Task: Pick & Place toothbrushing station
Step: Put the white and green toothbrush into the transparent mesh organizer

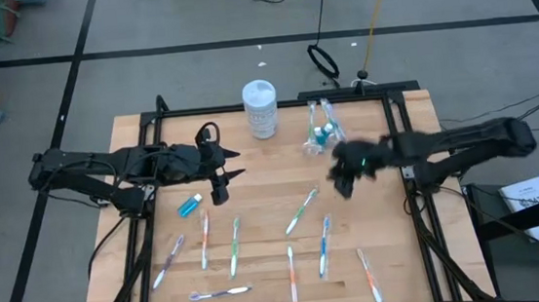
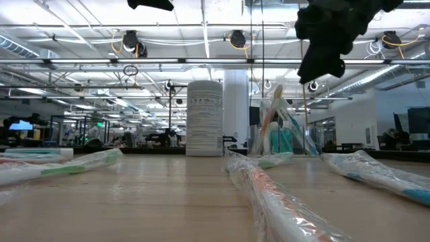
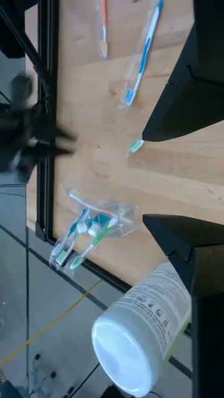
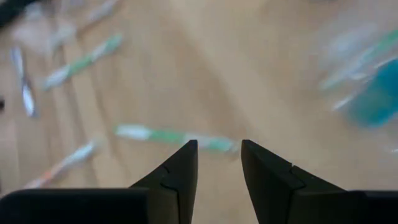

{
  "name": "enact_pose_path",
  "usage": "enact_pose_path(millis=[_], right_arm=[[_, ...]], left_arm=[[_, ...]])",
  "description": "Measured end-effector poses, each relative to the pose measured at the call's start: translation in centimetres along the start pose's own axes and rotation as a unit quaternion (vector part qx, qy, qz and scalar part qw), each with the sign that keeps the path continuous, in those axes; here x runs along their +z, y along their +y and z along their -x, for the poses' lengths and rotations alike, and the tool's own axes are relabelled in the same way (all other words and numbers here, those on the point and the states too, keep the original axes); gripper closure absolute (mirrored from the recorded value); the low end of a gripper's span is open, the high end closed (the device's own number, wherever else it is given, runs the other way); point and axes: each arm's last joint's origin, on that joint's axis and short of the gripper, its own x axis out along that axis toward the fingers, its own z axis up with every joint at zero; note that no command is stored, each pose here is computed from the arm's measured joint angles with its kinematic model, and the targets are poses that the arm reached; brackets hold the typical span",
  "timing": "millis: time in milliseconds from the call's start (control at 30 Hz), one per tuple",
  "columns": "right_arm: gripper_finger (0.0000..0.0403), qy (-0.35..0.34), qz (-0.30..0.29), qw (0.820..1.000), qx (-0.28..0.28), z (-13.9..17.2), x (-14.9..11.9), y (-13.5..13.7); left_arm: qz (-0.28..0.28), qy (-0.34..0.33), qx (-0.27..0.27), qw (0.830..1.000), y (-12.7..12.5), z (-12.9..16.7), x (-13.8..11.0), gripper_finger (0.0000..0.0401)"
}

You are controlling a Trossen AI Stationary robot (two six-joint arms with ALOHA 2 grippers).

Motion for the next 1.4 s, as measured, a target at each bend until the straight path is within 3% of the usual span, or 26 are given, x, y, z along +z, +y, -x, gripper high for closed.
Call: enact_pose_path(millis=[200,433,733,1000,1100,1200,1400], right_arm=[[0.0287,0.103,-0.039,0.994,-0.013,-4.0,-3.8,3.8],[0.0286,0.163,-0.1,0.98,-0.052,-7.1,-7.2,5.9],[0.0286,0.178,-0.174,0.964,-0.095,-9.2,-8.4,6.0],[0.0286,0.18,-0.138,0.97,-0.085,-9.3,-8.3,6.0],[0.0286,0.181,-0.112,0.974,-0.08,-9.3,-8.2,5.9],[0.0286,0.179,-0.124,0.972,-0.082,-9.4,-8.1,5.8],[0.0286,0.195,-0.1,0.973,-0.069,-9.4,-8.1,5.8]], left_arm=[[0.001,0.0,0.0,1.0,0.0,0.0,0.0,0.0192],[0.007,0.0,0.0,1.0,0.0,0.0,0.0,0.0192],[0.029,0.002,-0.001,1.0,0.0,0.0,0.0,0.0192],[0.024,0.018,0.0,1.0,0.0,0.0,-0.4,0.0192],[0.027,0.047,-0.002,0.999,0.0,0.0,-0.9,0.0192],[0.051,0.1,-0.012,0.994,0.0,0.2,-1.9,0.0192],[0.136,0.222,0.008,0.965,-0.4,-0.2,-5.9,0.0192]])
